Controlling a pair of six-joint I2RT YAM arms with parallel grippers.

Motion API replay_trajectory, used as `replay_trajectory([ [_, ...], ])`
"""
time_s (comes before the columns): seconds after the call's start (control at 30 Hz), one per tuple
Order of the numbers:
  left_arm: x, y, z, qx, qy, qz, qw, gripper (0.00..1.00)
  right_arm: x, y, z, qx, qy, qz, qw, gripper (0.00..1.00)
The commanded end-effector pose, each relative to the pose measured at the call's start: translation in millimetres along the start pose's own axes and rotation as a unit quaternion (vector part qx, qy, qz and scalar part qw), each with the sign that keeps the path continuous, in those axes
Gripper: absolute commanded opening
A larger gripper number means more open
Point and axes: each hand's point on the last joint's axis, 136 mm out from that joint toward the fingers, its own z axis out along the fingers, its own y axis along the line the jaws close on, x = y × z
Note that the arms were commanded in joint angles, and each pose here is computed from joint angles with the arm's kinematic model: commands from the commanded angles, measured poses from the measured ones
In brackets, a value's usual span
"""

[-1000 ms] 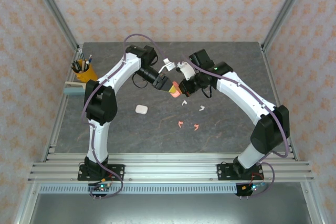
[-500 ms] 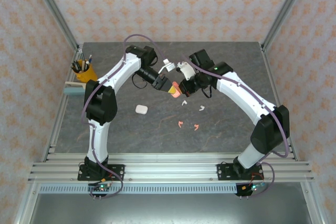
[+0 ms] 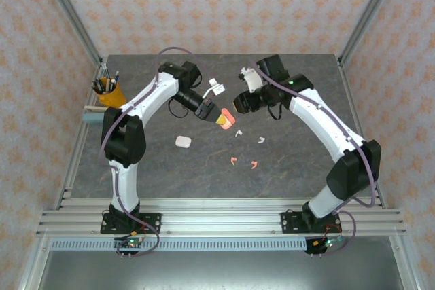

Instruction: Insert wireless bluetooth earbuds into charging case

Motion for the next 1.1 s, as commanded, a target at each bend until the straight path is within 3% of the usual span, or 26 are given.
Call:
replay_trajectory([
  [0.0,-2.4,-8.4,-8.7,-0.021,-0.015,0.020,0.999,0.00,-29.7,21.9,-41.1,-0.030,-0.071,-0.002,0.997,0.50],
  [0.17,-1.9,-6.2,-17.8,-0.056,-0.033,0.029,0.997,0.00,-33.5,20.6,-63.9,-0.031,-0.101,0.030,0.994,0.56],
  [0.27,-6.3,2.4,-22.8,-0.098,-0.053,0.034,0.993,0.00,-31.0,6.8,-70.8,0.006,-0.115,0.067,0.991,0.58],
  [0.53,-23.7,24.2,-46.8,-0.236,-0.150,0.049,0.959,0.00,-4.0,-29.5,-56.0,0.082,-0.104,0.210,0.969,0.59],
  [0.67,-28.7,33.8,-57.9,-0.310,-0.192,0.063,0.929,0.00,17.3,-46.2,-39.0,0.105,-0.105,0.293,0.944,0.59],
  [0.83,-31.1,29.9,-61.2,-0.370,-0.248,0.130,0.886,0.00,55.3,-64.7,-16.5,0.139,-0.085,0.382,0.910,0.58],
  [0.93,-30.3,21.4,-58.5,-0.391,-0.282,0.191,0.855,0.00,78.6,-71.9,-5.9,0.158,-0.071,0.415,0.893,0.58],
  [1.07,-24.9,14.8,-61.0,-0.430,-0.337,0.251,0.799,0.00,105.7,-80.3,-0.2,0.193,-0.059,0.444,0.873,0.58],
])
